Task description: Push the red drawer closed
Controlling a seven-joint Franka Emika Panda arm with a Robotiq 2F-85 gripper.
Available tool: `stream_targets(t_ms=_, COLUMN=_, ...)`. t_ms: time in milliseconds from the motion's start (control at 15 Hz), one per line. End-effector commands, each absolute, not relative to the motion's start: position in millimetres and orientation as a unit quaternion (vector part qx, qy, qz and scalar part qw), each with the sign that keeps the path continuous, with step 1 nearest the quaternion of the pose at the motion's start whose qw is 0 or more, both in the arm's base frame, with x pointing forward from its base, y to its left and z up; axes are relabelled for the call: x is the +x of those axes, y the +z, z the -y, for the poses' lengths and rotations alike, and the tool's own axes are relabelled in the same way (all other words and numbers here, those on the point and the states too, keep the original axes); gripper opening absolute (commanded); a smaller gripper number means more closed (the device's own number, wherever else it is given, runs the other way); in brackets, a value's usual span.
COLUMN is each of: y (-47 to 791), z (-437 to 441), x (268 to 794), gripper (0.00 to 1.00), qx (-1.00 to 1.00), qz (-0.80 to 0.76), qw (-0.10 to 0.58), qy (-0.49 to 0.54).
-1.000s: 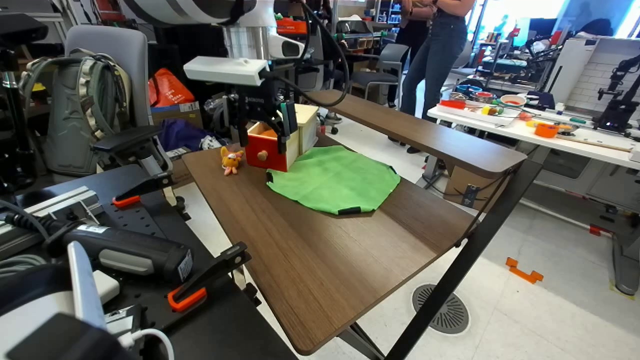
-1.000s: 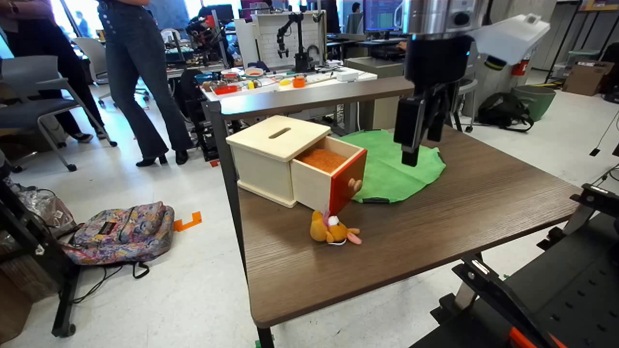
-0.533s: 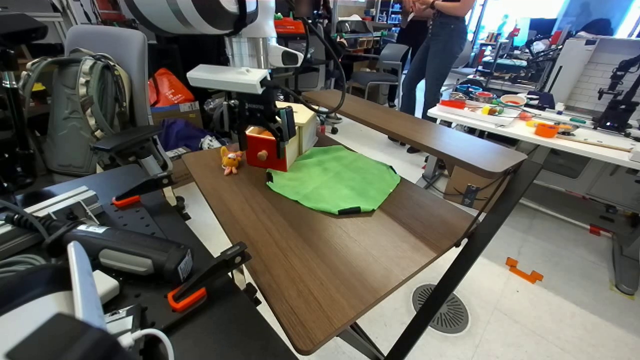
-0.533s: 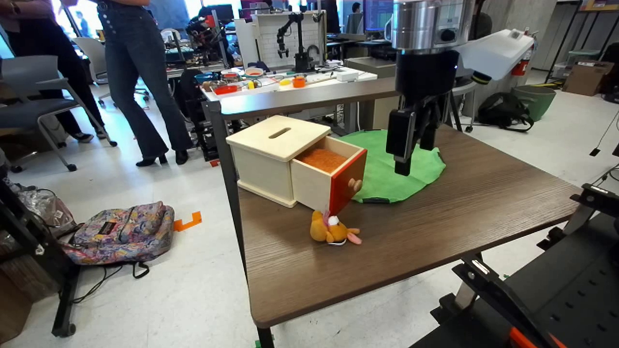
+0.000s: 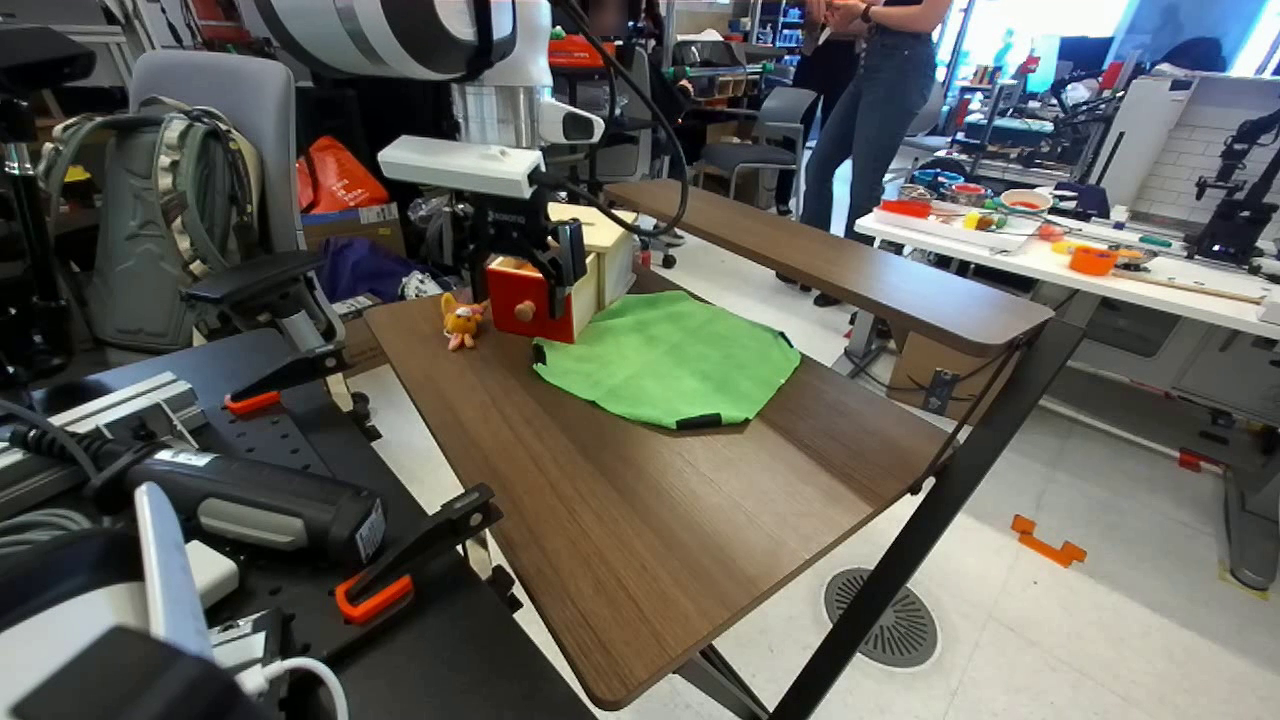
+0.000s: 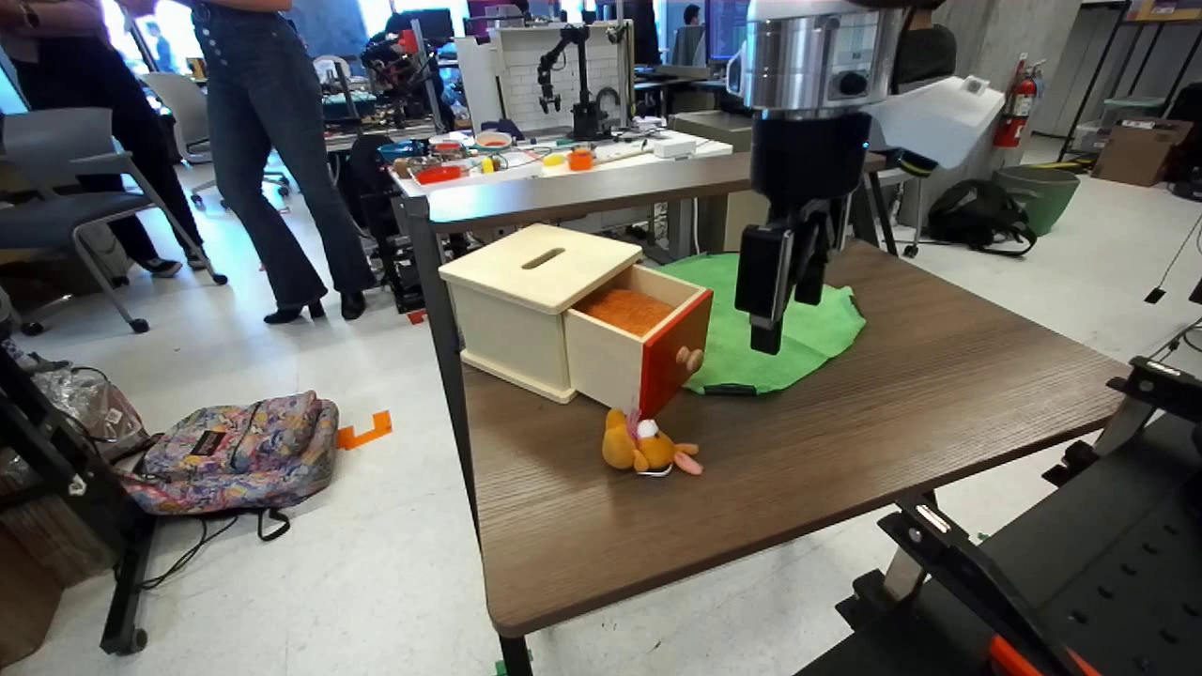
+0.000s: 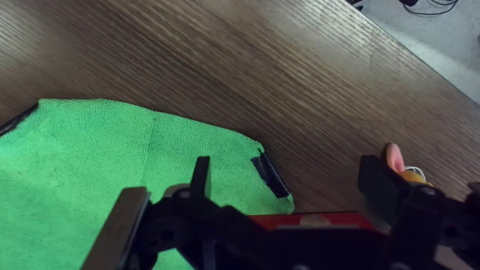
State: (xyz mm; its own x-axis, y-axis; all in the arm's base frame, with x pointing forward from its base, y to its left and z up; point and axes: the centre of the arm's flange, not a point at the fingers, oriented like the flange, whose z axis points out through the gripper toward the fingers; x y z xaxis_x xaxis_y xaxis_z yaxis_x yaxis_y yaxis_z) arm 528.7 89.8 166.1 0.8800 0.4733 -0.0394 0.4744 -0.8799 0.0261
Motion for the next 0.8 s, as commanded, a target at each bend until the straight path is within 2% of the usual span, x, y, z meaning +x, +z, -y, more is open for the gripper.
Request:
stream_targets(t_ms=0, y=161.0, z=-96.0, x=543.0, gripper=1.00, qx=0.966, qz=-0.259, qw=0.003, qy=-0.015)
stream_targets(t_ms=733, y=121.7, z=-117.0, x=550.8, gripper=1.00, qx=0.970, qz=-0.242, qw=-0.003, qy=-0.003)
